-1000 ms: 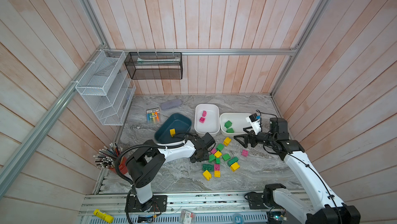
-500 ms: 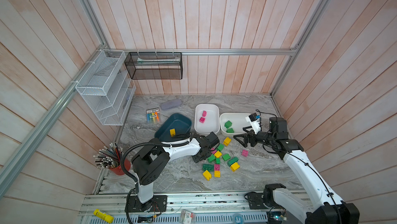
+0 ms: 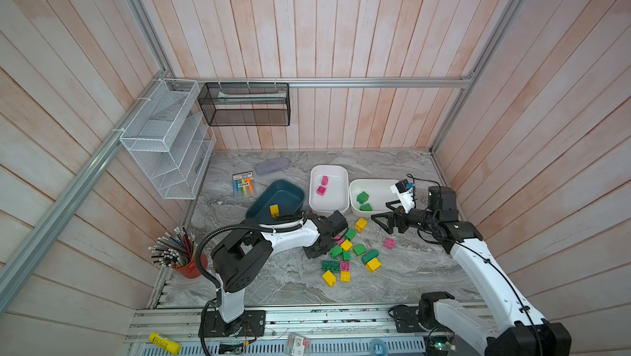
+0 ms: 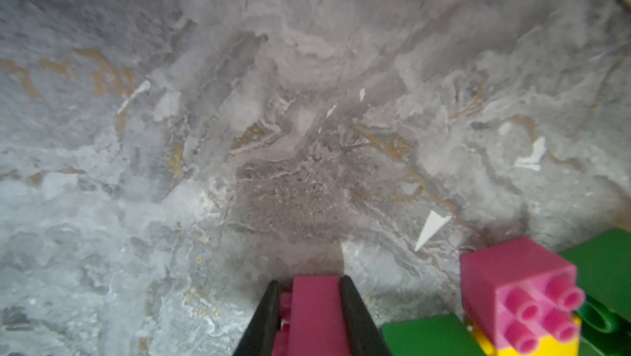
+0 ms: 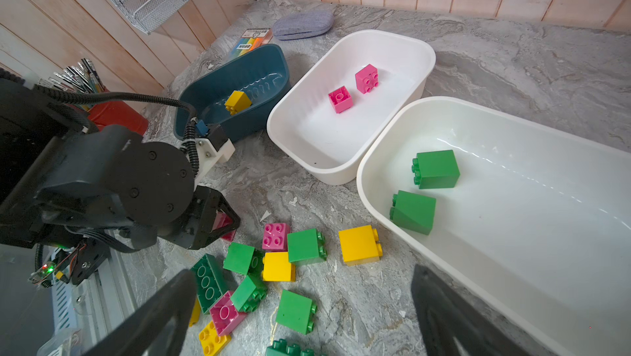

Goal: Sort the legos into containers by color
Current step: 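Lift the pink brick off the pile with the left gripper, then carry the pink brick over the smaller white tub and release it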

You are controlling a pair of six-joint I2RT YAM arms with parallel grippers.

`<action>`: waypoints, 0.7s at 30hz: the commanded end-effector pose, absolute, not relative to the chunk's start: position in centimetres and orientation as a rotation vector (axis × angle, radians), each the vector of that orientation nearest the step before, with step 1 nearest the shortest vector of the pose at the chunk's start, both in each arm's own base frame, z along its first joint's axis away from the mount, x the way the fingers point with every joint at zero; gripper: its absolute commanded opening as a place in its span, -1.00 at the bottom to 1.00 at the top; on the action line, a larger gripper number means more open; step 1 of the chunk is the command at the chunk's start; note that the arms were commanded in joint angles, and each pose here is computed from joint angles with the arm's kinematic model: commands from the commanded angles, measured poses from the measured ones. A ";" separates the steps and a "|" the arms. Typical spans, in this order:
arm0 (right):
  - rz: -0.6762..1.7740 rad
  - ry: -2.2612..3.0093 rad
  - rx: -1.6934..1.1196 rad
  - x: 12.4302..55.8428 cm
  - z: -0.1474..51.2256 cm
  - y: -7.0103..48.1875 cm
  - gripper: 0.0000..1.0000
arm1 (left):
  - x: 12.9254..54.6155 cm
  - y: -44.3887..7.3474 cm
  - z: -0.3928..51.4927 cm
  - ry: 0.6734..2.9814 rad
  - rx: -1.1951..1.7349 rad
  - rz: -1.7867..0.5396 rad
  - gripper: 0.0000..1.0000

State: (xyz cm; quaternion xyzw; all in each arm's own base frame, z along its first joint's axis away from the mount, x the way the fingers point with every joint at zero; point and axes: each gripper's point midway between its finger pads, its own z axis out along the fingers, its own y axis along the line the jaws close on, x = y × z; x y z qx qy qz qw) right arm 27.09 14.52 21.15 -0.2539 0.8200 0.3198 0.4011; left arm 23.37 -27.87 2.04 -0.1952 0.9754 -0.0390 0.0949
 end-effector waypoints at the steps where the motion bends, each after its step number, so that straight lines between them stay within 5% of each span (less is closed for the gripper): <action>1: 0.815 2.071 -0.650 26.8 21.0 14.4 0.96 | 23.3 -26.9 2.8 2.890 -0.496 -0.076 -0.48; 9: 0.807 2.060 -0.645 27.0 21.5 14.3 0.96 | 25.2 -27.1 8.8 2.851 -0.174 -0.140 -0.49; 21: 0.798 2.033 -0.633 27.5 22.5 14.2 0.96 | 37.2 -28.5 15.9 2.600 0.222 -0.250 -0.49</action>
